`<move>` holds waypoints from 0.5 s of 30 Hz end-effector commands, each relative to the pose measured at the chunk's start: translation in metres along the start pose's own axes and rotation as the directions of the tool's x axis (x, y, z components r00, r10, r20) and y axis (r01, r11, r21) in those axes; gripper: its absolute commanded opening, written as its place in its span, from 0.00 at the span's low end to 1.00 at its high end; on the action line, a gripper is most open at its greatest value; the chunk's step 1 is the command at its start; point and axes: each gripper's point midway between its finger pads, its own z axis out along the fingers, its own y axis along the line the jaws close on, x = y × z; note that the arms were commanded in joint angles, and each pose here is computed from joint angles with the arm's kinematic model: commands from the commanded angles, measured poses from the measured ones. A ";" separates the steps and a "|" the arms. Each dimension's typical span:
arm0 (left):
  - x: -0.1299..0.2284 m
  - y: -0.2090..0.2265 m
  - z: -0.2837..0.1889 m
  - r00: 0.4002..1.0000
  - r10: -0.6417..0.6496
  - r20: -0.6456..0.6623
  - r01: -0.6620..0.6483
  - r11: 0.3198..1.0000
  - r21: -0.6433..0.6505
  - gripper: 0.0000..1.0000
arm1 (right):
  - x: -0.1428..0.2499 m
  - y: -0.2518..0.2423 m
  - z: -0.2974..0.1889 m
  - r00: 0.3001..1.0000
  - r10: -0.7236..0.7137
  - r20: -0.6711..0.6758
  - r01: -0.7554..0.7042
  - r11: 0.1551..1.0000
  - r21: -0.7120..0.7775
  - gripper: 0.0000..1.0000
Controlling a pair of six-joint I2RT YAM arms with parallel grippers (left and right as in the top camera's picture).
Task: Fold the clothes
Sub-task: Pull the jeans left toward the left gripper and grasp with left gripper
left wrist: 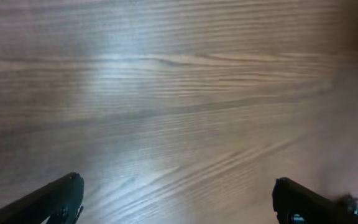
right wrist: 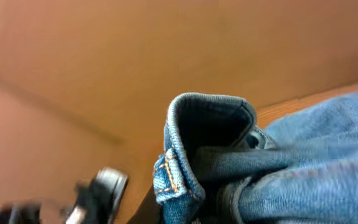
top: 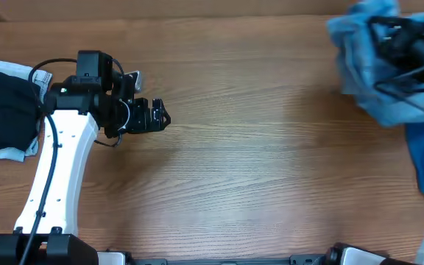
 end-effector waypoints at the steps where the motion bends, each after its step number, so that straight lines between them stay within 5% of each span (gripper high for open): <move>1: -0.020 -0.040 -0.075 0.964 0.174 0.202 -0.183 0.983 0.024 1.00 | 0.029 0.080 0.016 0.977 -0.206 -0.056 0.189 0.957 -0.220 0.04; 9: -0.005 -0.106 -0.234 0.702 0.378 0.603 -0.403 0.910 -0.100 1.00 | 0.089 0.118 0.049 0.904 -0.403 -0.144 0.368 0.903 -0.222 0.04; 15: 0.017 -0.107 -0.240 0.710 0.375 0.596 -0.401 0.911 -0.096 1.00 | 0.117 0.108 0.063 0.908 -0.355 -0.222 0.359 0.933 -0.024 0.04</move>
